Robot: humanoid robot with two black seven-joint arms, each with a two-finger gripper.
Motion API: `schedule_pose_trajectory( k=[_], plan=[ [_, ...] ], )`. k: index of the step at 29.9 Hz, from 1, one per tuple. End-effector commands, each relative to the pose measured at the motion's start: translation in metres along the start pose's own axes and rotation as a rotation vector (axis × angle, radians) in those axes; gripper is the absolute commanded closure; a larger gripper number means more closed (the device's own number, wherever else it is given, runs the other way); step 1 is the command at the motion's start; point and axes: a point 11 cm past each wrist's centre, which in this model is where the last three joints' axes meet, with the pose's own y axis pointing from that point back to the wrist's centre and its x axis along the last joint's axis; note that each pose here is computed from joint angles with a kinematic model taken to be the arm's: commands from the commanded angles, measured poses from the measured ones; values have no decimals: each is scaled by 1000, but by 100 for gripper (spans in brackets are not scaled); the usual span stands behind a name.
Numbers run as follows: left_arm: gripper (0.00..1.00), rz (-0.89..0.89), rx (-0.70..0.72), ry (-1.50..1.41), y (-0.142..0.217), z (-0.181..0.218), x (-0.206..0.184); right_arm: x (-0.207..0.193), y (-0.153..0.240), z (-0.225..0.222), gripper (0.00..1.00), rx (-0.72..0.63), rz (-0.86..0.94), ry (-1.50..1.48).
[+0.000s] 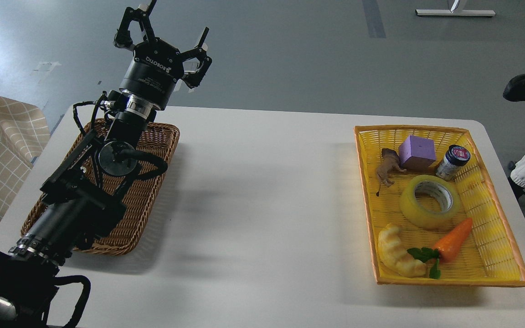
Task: Place and transfer tape with both arms
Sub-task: 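Move the right gripper outward and reposition it beside the yellow tray, then reach the right gripper into the yellow tape roll and grasp it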
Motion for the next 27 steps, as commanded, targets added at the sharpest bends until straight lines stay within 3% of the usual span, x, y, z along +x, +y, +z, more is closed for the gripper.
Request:
schedule_pose_trajectory(
  k=[1,12,27],
  plan=[
    [2,0,0,-1,0,0,0,-16,-7,-1,1,-7,-45,32],
    [2,1,2,-4,0,1,1,-97,-43,-33,2,34,-204,141],
    [2,4,-7,-5,1,4,2,-147,-54,-43,6,54,-325,158]
  ],
)
